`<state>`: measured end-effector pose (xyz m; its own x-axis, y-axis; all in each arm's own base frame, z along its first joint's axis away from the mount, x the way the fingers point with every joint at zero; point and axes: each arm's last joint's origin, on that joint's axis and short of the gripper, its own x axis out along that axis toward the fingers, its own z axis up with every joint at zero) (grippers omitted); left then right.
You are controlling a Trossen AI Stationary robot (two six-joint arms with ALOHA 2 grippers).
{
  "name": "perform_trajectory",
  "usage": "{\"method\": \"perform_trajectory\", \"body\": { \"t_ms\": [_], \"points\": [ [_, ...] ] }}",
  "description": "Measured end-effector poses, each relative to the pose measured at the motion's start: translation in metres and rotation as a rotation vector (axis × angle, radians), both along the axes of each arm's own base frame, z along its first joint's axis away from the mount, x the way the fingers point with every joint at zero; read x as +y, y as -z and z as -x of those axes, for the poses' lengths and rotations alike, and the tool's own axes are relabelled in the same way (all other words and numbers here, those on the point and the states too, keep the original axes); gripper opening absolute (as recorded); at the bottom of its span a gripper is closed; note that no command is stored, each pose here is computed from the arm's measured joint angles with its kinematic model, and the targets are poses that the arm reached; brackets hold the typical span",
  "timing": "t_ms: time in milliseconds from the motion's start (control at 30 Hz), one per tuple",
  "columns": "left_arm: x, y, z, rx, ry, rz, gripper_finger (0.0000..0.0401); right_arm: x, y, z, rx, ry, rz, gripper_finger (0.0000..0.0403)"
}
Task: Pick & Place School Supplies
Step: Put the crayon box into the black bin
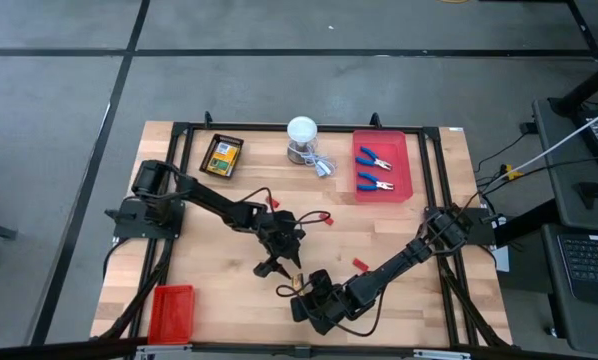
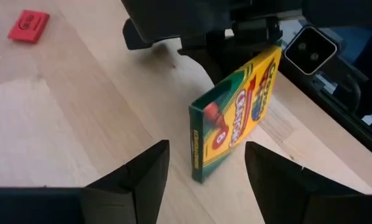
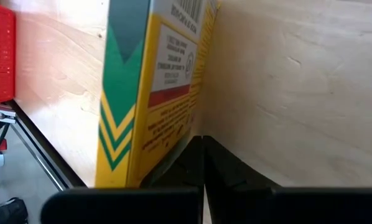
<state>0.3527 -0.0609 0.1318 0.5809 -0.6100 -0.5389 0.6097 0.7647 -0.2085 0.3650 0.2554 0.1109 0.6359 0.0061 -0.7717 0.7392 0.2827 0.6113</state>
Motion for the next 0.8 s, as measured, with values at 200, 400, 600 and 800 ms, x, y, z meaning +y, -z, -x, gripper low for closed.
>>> {"method": "perform_trajectory", "body": {
  "t_ms": [200, 400, 600, 800],
  "points": [
    [-0.001, 0.006, -0.004, -0.014, 0.015, 0.038, 0.0207, 0.000, 0.000, 0.000, -0.002, 0.000, -0.001, 0.0000],
    [-0.002, 0.007, -0.005, -0.015, 0.023, 0.060, 0.0207, 0.000, -0.001, 0.000, -0.003, 0.001, -0.002, 0.0000],
    [-0.006, 0.004, -0.006, -0.035, 0.038, 0.076, 0.0185, -0.002, -0.001, -0.002, -0.007, 0.010, 0.002, 0.0000],
    [-0.011, 0.003, -0.006, -0.052, 0.050, 0.078, 0.0155, -0.005, -0.001, -0.004, -0.011, 0.022, 0.008, 0.0000]
  ]
}}
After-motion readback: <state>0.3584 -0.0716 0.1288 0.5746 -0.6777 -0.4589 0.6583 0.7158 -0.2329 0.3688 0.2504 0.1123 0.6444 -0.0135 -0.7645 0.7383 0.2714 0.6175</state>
